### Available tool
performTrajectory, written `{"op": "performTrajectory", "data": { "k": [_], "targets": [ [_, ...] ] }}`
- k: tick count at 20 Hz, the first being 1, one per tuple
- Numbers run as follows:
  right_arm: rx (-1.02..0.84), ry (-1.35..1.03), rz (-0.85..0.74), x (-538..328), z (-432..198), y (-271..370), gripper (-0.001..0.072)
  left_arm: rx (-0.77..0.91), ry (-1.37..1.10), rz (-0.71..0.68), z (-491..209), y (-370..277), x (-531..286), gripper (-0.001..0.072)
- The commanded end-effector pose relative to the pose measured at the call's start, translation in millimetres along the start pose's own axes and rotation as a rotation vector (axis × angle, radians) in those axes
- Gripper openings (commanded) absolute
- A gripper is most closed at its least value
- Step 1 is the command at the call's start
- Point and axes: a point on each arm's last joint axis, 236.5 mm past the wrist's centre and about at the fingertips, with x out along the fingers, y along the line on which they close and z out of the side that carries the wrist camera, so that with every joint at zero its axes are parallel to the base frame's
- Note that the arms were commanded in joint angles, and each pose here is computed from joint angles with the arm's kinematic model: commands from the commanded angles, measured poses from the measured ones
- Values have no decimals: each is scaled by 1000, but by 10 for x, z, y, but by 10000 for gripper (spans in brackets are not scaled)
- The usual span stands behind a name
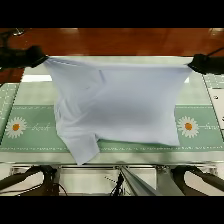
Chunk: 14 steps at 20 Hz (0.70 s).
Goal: Fold the shirts.
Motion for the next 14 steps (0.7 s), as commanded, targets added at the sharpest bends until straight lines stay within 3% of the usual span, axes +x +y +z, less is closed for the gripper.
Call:
{"op": "performTrajectory", "data": {
  "k": [1, 7, 14],
  "targets": [
    [101, 50, 15, 925, 186, -250, 25, -102, 27, 2, -16, 126, 960, 17],
    [163, 214, 39, 1475, 62, -344, 25, -169, 178, -15, -317, 146, 1426, 17],
    [59, 379, 76, 914, -192, -403, 25, -153, 548, -60, -909, 413, 701, 18]
  ]
}}
